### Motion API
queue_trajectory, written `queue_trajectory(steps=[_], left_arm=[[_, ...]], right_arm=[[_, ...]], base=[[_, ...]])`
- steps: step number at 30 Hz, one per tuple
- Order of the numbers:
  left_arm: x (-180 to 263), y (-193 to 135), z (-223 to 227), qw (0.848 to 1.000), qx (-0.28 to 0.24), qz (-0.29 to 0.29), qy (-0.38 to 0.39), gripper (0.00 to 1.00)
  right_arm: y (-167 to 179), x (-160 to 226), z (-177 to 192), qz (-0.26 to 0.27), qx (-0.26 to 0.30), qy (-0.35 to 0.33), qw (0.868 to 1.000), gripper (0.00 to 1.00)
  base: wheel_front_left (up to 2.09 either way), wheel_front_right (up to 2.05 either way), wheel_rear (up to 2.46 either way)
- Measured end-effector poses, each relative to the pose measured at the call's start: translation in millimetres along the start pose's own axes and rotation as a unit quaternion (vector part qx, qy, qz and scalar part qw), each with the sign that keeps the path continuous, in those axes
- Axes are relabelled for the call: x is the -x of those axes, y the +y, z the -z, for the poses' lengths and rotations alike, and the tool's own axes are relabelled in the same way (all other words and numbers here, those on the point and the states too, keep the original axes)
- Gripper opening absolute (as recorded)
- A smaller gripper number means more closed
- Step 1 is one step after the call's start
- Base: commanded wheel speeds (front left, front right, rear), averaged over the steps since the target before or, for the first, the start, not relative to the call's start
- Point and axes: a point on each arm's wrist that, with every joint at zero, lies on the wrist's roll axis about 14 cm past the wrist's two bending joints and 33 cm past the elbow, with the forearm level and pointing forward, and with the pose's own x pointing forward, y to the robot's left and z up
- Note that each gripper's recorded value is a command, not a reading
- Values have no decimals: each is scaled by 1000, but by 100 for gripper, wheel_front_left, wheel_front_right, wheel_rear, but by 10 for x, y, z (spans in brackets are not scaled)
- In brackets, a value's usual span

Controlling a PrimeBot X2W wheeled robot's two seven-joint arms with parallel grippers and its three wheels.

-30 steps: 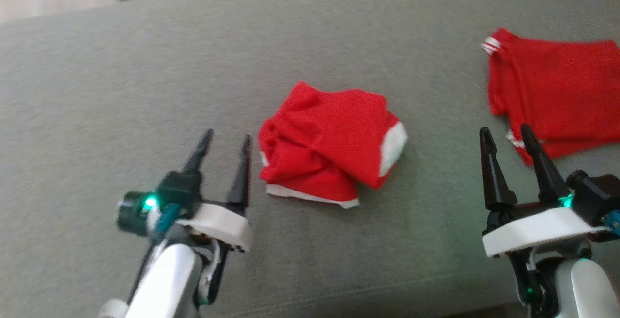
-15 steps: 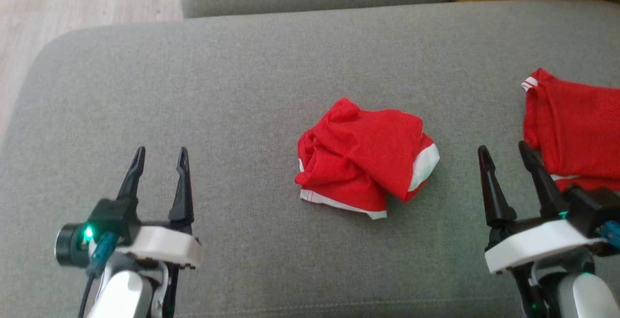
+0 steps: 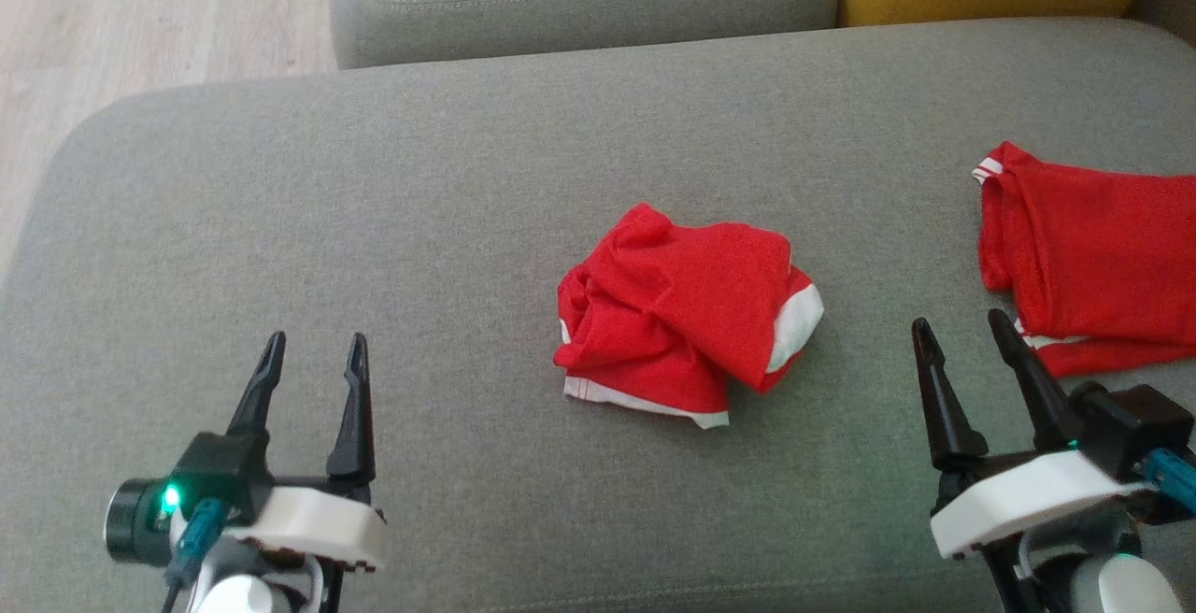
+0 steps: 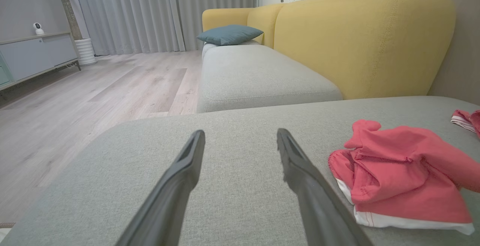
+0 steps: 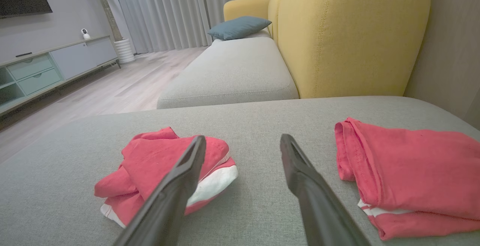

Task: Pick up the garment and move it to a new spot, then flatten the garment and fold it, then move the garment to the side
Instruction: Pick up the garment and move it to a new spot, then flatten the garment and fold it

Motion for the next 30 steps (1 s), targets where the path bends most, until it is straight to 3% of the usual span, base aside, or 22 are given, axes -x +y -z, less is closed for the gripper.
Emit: queue_trajectory(steps=[22, 26, 30], left_arm=[[27, -1, 78, 1000, -1, -1, 16, 100], [7, -13, 118, 1000, 0, -1, 24, 100], [-63, -47, 114, 1000, 2, 4, 22, 100]], right_arm=[[20, -29, 60, -3, -2, 14, 1000, 100], [261, -55, 329, -45, 0, 77, 996, 100], [571, -92, 612, -103, 19, 146, 984, 100]], base=[[0, 0, 0], [0, 0, 0], [0, 0, 0]])
